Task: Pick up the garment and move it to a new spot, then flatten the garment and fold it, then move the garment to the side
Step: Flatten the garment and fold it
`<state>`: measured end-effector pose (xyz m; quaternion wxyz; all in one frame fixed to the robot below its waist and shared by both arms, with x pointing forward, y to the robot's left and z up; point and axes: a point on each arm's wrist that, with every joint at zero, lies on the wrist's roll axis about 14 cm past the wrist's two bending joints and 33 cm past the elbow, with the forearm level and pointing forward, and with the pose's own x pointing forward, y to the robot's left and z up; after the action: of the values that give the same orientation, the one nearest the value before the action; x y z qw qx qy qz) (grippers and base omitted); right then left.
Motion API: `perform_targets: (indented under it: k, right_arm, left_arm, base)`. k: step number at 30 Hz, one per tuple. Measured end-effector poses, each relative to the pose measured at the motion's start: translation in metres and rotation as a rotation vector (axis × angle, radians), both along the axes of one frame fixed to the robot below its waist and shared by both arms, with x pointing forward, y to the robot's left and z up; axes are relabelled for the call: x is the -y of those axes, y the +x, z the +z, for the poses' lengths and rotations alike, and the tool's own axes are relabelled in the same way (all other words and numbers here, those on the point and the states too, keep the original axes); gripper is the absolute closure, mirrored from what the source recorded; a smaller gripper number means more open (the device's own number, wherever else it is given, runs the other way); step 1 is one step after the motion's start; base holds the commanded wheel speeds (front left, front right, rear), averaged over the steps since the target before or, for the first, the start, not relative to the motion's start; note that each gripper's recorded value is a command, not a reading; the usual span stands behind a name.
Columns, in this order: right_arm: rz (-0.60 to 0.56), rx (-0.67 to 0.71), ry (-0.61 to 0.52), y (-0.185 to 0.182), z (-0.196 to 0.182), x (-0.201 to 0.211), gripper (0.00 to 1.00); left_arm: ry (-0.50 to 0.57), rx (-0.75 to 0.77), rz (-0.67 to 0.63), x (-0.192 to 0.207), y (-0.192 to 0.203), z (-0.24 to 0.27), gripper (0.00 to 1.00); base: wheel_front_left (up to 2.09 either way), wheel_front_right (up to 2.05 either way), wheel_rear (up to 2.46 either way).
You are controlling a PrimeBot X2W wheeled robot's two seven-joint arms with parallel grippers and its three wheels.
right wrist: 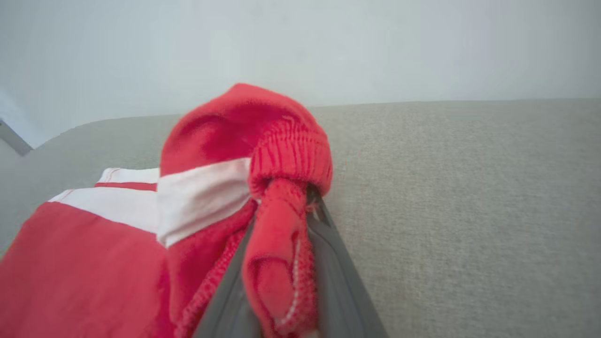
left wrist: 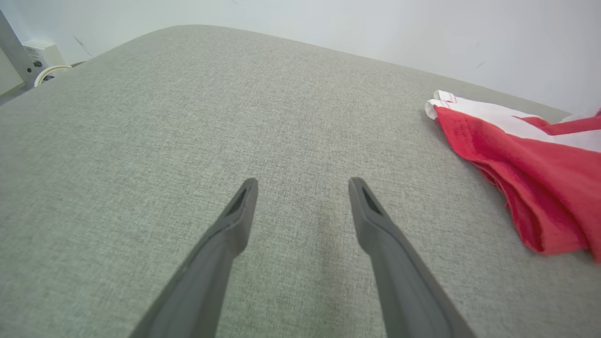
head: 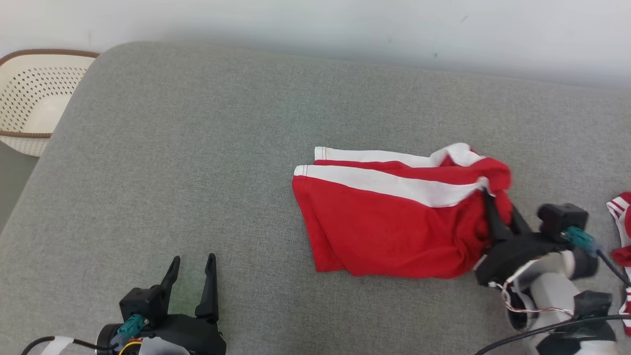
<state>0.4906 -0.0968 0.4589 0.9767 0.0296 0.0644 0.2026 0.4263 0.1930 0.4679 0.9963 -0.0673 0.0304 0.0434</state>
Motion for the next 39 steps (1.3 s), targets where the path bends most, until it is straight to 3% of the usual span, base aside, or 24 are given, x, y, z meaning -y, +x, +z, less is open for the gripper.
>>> perform_targets:
  k: [5, 12, 19, 20, 22, 23, 32, 39]
  right_arm:
    - [0.162, 0.057, 0.071, -0.013, 0.026, -0.057, 1.0]
    - [0.375, 0.017, 0.096, -0.042, 0.025, -0.123, 1.0]
    - [0.455, -0.016, 0.06, -0.042, 0.015, -0.153, 1.0]
    - [0.463, -0.016, 0.049, -0.04, 0.014, -0.157, 0.96]
    - [0.477, -0.034, 0.031, -0.039, 0.007, -0.165, 0.25]
    - [0.487, -0.043, 0.025, -0.04, 0.003, -0.17, 0.0]
    - [0.587, -0.04, 0.045, -0.053, 0.007, -0.214, 0.0]
    - [0.5, 0.041, 0.163, -0.036, 0.046, -0.189, 0.0]
  left_arm:
    - [-0.005, 0.0, -0.004, 0.002, -0.002, 0.0, 0.0]
    - [-0.004, -0.001, 0.003, -0.002, -0.008, 0.001, 0.0]
    - [-0.011, -0.009, 0.024, -0.01, -0.017, 0.0, 0.0]
    - [-0.011, -0.012, 0.028, -0.011, -0.019, -0.001, 0.0]
    - [-0.009, -0.017, 0.041, -0.015, -0.023, -0.001, 0.0]
    - [-0.009, -0.019, 0.048, -0.018, -0.025, -0.002, 0.0]
    - [-0.003, -0.046, 0.132, -0.042, -0.043, -0.009, 0.0]
    - [-0.003, -0.019, 0.113, -0.036, -0.036, -0.001, 0.0]
  base:
    - [0.0, 0.0, 0.0]
    - [0.0, 0.0, 0.0]
    - [0.0, 0.0, 0.0]
    - [0.0, 0.0, 0.0]
    - [0.0, 0.0, 0.0]
    - [0.0, 0.0, 0.0]
    - [0.0, 0.0, 0.0]
    - [0.0, 0.0, 0.0]
